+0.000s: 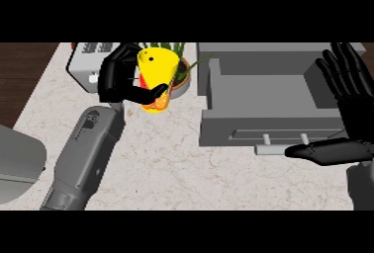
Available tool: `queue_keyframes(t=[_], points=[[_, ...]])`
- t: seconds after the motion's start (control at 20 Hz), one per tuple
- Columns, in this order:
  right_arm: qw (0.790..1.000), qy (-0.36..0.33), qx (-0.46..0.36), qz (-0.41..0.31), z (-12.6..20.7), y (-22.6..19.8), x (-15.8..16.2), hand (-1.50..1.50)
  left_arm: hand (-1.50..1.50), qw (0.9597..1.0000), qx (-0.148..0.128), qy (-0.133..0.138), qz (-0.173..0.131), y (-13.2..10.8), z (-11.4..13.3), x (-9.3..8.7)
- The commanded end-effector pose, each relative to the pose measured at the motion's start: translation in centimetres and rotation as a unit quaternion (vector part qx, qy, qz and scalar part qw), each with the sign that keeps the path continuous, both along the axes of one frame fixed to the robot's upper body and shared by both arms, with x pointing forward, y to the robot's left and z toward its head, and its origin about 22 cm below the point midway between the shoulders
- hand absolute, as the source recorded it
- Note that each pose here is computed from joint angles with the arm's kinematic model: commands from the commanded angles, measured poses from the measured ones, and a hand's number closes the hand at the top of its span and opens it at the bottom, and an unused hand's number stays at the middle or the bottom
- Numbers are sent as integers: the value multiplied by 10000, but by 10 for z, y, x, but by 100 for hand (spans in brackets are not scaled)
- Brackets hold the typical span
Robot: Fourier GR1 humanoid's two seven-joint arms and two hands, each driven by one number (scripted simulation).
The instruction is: Pick up the cup, place it into the drawer and close the drawer
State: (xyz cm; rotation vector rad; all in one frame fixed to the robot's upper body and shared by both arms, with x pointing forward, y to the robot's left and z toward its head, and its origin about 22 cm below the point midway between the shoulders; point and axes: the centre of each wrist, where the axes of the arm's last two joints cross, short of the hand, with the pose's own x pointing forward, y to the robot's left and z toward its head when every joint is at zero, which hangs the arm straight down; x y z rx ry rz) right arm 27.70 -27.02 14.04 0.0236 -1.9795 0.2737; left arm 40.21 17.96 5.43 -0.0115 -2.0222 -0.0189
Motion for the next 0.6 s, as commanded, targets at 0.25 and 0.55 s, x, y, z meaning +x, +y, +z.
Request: queue_keyframes(t=[0.25, 0.55], points=[[9996, -93, -18, 266, 2, 13, 8, -150, 150, 9963, 713, 239, -404, -94, 75, 13], [9983, -269, 68, 503, 12, 14, 15, -150, 150, 9895, 1284, 601, -284, -106, 67, 5]])
